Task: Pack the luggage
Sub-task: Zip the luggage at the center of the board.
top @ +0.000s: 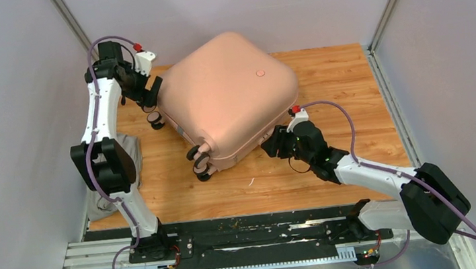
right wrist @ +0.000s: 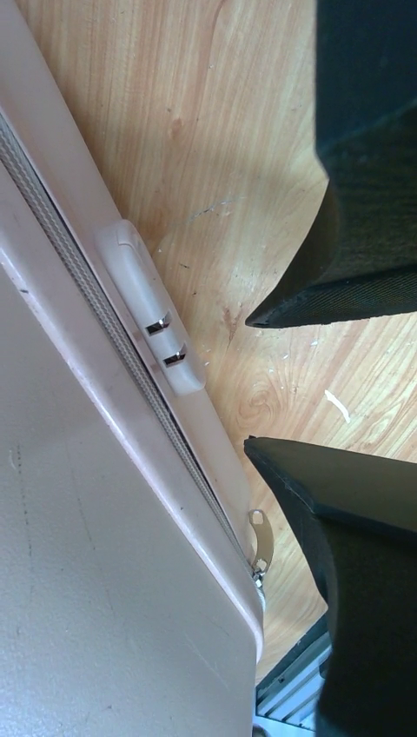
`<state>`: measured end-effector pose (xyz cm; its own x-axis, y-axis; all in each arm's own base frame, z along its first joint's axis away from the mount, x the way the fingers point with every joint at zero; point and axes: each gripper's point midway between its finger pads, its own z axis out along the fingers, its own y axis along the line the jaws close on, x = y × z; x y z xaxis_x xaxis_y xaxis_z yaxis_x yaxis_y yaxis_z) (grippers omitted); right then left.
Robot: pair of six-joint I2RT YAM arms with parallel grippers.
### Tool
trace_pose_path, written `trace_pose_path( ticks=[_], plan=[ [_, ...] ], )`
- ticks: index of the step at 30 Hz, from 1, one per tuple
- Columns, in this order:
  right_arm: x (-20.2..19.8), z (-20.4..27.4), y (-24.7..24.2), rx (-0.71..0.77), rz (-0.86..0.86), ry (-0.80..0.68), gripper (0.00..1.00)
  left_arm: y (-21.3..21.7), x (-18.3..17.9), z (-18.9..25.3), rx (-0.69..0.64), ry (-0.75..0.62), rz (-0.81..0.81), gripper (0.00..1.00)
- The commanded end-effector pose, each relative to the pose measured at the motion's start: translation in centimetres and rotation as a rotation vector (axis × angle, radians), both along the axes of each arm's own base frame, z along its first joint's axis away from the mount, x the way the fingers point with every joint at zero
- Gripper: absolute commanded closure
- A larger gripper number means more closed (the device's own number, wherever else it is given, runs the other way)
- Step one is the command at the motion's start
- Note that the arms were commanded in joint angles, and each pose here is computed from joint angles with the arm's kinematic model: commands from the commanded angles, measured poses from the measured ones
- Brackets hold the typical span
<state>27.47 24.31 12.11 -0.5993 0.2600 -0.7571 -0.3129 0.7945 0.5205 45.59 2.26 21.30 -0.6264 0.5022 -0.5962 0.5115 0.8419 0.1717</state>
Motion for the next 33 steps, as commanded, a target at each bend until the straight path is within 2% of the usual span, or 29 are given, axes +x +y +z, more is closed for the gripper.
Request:
trace_pose_path(
  ticks=[1, 3, 5, 7, 11, 15, 17, 18, 28, 31, 33],
  plan=[
    [-0.3, -0.6, -0.6, 0.0, -0.014, 0.029, 0.47, -0.1, 1.0, -0.2, 0.027, -0.027, -0.099, 0.0],
    [-0.1, -0.5, -0.6, -0.002, -0.017, 0.031, 0.47, -0.3, 1.1, -1.2, 0.026, -0.011, -0.131, 0.02],
    [0.0, -0.4, -0.6, -0.004, -0.013, 0.034, 0.47, -0.9, 1.0, -1.8, 0.004, 0.0, -0.158, 0.11],
    [0.1, -0.3, -0.5, -0.007, 0.0, 0.03, 0.48, -1.5, 0.7, -1.9, -0.022, -0.001, -0.189, 0.24],
    [0.4, 0.0, 0.0, -0.019, 0.042, 0.013, 0.48, -1.6, -0.3, -2.6, -0.014, 0.016, -0.212, 0.59],
    [2.6, 0.0, -0.4, -0.004, 0.034, 0.024, 0.48, -1.3, -1.9, -3.2, 0.022, 0.035, -0.235, 0.82],
    [3.9, 0.5, -0.5, 0.009, 0.025, 0.013, 0.49, -1.3, -3.0, -3.3, 0.027, 0.044, -0.238, 0.97],
    [4.6, 0.8, -0.5, 0.008, 0.028, 0.003, 0.49, -1.3, -3.7, -3.4, 0.03, 0.049, -0.241, 1.0],
    [9.4, 1.8, 0.4, -0.085, 0.09, -0.055, 0.48, -2.4, -11.0, -0.9, 0.011, -0.001, -0.221, 1.0],
    [9.1, 1.6, -1.1, -0.135, 0.077, -0.08, 0.44, -2.3, -12.1, 0.1, 0.005, -0.016, -0.175, 1.0],
    [7.5, 1.2, -2.0, -0.171, 0.104, -0.087, 0.37, -2.1, -12.3, 1.0, 0.008, -0.038, -0.145, 1.0]
  ],
)
